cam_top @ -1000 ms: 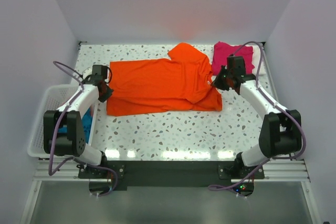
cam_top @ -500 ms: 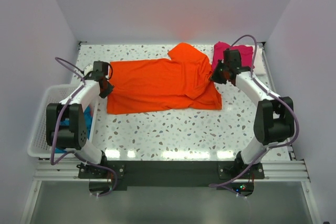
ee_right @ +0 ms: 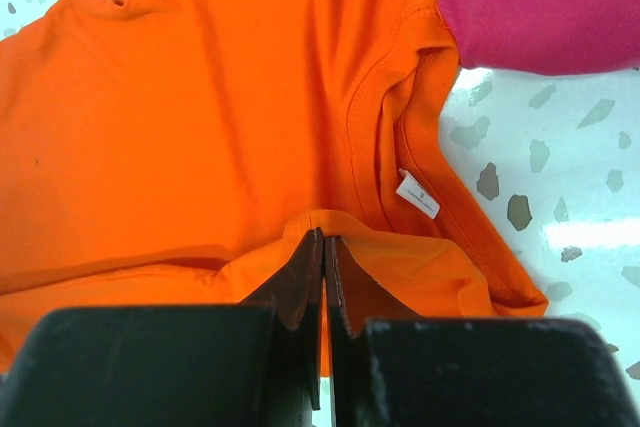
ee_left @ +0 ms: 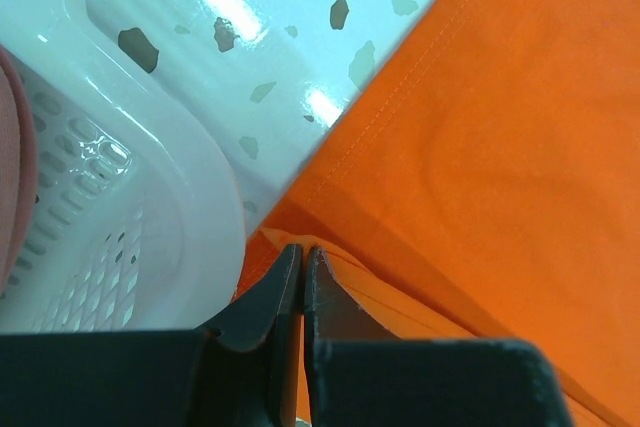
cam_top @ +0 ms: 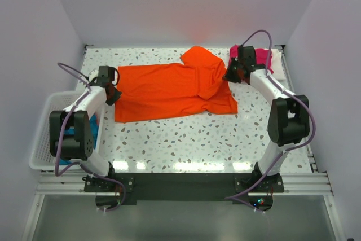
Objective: Fold and stack the t-shirts
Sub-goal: Fold the tshirt
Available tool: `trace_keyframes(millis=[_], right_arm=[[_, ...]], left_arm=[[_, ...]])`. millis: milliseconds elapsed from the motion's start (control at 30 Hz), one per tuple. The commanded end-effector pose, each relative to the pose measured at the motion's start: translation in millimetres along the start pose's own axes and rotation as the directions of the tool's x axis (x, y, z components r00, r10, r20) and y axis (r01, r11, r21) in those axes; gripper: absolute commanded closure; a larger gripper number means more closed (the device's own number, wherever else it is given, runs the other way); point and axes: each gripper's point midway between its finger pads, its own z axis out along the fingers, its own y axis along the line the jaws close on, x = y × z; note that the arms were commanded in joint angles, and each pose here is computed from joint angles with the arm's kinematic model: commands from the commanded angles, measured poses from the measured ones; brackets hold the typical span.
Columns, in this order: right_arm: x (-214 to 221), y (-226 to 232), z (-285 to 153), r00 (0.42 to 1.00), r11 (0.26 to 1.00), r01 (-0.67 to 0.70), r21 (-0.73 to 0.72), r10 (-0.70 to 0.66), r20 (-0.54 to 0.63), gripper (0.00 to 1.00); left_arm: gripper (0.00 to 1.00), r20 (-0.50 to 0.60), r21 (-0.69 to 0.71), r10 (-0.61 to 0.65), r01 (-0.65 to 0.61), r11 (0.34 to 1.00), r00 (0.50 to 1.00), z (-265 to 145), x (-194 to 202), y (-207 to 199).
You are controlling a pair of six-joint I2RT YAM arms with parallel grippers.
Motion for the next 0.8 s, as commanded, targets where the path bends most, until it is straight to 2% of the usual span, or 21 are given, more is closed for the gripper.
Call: trace_keyframes(millis=[0,233,267,300,333,367,433,467,567,667,767], right_arm=[[-22,13,2,0.998,0.999,0.030,-0.037,-0.028,0.059,1.00],[-22,17,18,0.998,0.997,0.054,-0.046,-0.053,0.025,1.00],[-23,17,20,0.998,0.997,0.056,-0.048,-0.055,0.021,0.98],[-20,15,26,0.998,0.998,0.056,-0.041,-0.055,0.007,0.90],[-23,16,27,0.998,0.998,0.057,-0.040,-0.057,0.006,0.77],[-24,17,28,0.998,0.997,0.060,-0.041,-0.060,0.005,0.60],[-29,18,27,0.998,0.997,0.067,-0.034,-0.066,0.015,0.47],[-31,18,24,0.997,0.997,0.070,-0.033,-0.069,0.019,0.38],[-31,20,9,0.996,0.996,0.081,-0.028,-0.080,0.042,0.34],[-9,15,-3,0.996,0.996,0.085,-0.007,-0.085,0.030,0.34],[27,10,-7,0.996,0.996,0.091,0.009,-0.091,0.013,0.40]], left_arm=[[1.00,0.040,-0.061,-0.028,0.031,0.998,0.999,5,-11,21],[0.98,0.035,-0.011,-0.016,0.016,1.000,0.999,9,-12,11],[0.90,0.034,-0.004,-0.013,0.013,1.000,0.999,9,-13,8],[0.85,0.030,0.015,-0.001,0.000,1.000,1.000,8,-14,4],[0.79,0.033,0.032,0.003,-0.004,0.999,0.999,7,-17,0],[0.66,0.036,0.053,0.018,-0.020,0.998,0.999,5,-21,-6],[0.52,0.048,0.096,0.030,-0.034,0.995,0.998,-1,-27,-16],[0.39,0.061,0.118,0.038,-0.045,0.992,0.997,-7,-31,-19],[0.30,0.080,0.158,0.044,-0.056,0.986,0.996,-20,-35,-23],[0.28,0.077,0.146,0.037,-0.048,0.988,0.996,-31,-30,-12],[0.28,0.068,0.138,0.037,-0.046,0.989,0.997,-39,-13,-1]])
